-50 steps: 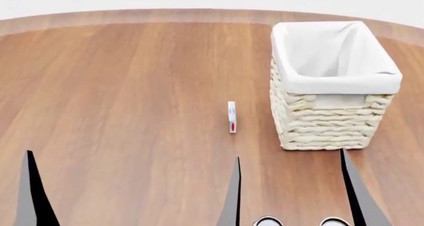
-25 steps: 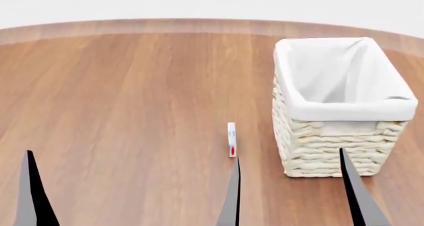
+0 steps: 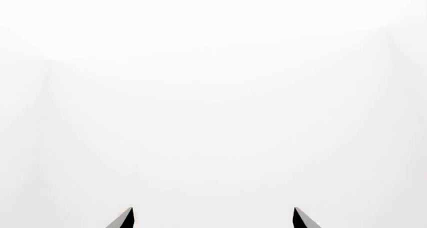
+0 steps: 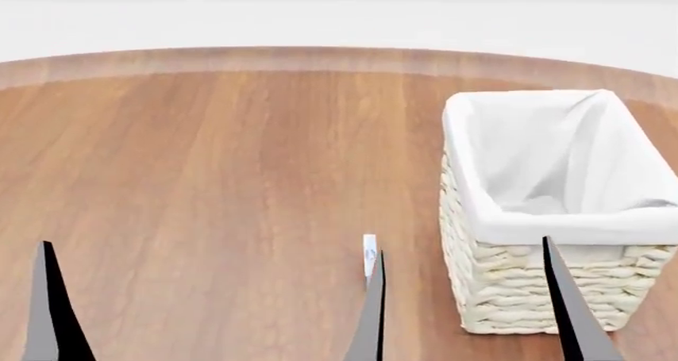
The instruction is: Pick up the alphabet soup and the cream cheese box, and put them in the basket.
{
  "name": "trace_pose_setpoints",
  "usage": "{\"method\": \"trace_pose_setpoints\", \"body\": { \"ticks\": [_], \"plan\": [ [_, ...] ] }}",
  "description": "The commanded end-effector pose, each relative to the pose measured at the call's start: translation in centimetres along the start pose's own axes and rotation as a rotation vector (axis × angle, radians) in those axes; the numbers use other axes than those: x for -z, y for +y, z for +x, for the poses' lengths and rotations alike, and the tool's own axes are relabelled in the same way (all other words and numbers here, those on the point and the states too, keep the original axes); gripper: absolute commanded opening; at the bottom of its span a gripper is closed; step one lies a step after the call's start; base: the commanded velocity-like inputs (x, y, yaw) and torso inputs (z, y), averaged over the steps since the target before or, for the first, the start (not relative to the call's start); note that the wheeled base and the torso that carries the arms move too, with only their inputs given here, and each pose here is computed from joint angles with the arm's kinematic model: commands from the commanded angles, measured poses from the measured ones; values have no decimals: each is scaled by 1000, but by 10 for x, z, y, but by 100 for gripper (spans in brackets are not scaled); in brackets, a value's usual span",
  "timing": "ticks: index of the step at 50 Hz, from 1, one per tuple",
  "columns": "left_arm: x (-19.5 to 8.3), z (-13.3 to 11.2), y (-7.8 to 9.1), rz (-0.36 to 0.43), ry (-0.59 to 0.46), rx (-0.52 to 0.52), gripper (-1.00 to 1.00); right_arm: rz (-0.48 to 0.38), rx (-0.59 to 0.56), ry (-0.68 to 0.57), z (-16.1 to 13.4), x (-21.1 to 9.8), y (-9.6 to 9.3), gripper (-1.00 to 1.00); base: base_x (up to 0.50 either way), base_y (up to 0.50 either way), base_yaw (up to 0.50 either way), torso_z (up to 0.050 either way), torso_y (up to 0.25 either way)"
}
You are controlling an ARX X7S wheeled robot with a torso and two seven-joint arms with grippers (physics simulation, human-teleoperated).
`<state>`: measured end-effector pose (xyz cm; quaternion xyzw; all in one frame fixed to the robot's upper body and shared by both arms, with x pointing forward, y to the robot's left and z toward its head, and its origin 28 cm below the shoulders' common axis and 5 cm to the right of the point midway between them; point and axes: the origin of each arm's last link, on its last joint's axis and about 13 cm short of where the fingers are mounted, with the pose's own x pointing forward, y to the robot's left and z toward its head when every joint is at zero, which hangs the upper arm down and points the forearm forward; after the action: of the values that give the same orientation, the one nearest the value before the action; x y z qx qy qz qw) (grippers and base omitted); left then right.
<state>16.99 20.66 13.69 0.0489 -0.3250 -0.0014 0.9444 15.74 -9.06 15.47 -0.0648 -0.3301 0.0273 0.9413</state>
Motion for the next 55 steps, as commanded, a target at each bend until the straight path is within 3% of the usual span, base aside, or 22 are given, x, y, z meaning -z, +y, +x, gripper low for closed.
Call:
{"method": "trace_pose_setpoints", "body": {
  "ticks": [1,28,42,55],
  "plan": [
    [0,0,-1,1,5,4,100,4,4,2,0,1,-1,100,250,0,0,0,0],
    [0,0,-2,6,9,11,100,14,26,-8,0,0,-2,100,248,0,0,0,0],
    [2,0,-2,27,25,11,100,12,23,-7,-1,1,-1,100,8,0,0,0,1],
    [1,0,-2,26,22,6,100,11,17,-5,-1,1,-1,100,0,0,0,0,-137]
  ]
}}
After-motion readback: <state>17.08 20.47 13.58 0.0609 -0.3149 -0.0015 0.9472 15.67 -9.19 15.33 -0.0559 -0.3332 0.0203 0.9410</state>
